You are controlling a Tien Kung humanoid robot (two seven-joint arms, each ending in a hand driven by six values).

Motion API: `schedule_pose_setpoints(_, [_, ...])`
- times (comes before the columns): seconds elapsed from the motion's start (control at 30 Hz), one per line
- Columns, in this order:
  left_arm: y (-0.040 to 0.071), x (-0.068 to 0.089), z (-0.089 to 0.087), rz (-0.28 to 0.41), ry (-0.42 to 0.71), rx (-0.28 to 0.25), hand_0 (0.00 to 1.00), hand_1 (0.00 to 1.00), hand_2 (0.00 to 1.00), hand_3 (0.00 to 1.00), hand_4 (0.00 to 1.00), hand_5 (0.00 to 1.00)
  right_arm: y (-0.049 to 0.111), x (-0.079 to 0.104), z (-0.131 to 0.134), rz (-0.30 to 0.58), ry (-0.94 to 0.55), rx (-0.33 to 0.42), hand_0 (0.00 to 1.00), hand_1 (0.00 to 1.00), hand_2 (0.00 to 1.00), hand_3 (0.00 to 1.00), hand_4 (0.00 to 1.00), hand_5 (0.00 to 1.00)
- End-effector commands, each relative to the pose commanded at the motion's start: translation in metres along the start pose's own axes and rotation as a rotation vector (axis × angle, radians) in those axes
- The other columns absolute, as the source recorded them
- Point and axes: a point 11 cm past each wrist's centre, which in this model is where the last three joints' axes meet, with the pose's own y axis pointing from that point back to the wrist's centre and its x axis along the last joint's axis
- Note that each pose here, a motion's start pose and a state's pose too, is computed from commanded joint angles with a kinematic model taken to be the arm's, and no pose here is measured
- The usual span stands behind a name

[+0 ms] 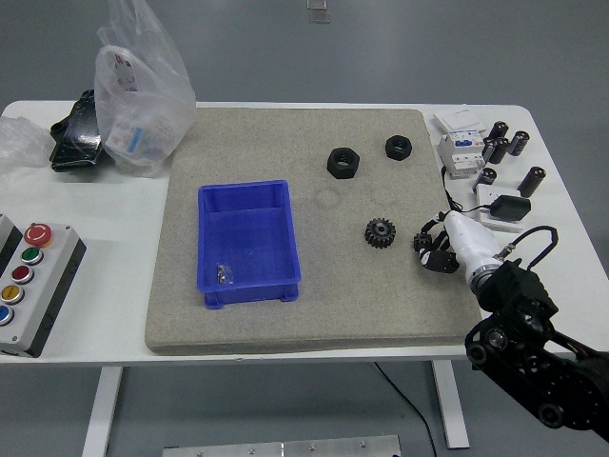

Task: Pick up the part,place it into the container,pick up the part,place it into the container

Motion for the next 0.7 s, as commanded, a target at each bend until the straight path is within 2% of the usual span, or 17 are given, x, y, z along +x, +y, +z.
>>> schedule_pose_setpoints(0.43, [0.0000, -0.0005, -0.0005, -0.001, -0.001, 0.002, 0.633, 0.566, 0.554, 0.622, 0.705, 0.293, 0.0007, -0.0015, -0.0041, -0.007, 0.009, 0.017, 0.262, 0.477, 0.394, 0.550, 0.595, 0.096])
schedule_pose_setpoints(0.47, [0.0000, -0.0004, -0.0004, -0.001, -0.001, 0.002, 0.633, 0.566, 0.554, 0.623, 0.706, 0.293, 0.0007, -0.0010, -0.0045, -0.005, 0.008, 0.021, 0.257, 0.480, 0.465, 0.615, 0.543, 0.107])
schedule_pose_setpoints(0.63, [0.0000, -0.0003, -0.0004, -0.001, -0.001, 0.002, 0.633, 0.566, 0.554, 0.623, 0.706, 0.293, 0.0004, 0.0030, -0.0062, 0.003, 0.004, 0.033, 0.257, 0.480, 0.465, 0.615, 0.543, 0.107])
schedule_pose_setpoints(0.67, [0.0000, -0.0004, -0.0005, -0.001, -0.001, 0.002, 0.633, 0.566, 0.554, 0.622, 0.705, 0.293, 0.0005, 0.0040, -0.0063, 0.004, 0.006, 0.033, 0.229, 0.460, 0.760, 0.796, 0.625, 0.286])
schedule_pose_setpoints(0.7, [0.0000, -0.0004, -0.0006, -0.001, -0.001, 0.002, 0.633, 0.566, 0.554, 0.622, 0.705, 0.293, 0.0006, 0.0048, -0.0064, 0.003, 0.008, 0.032, 0.229, 0.460, 0.760, 0.796, 0.625, 0.286])
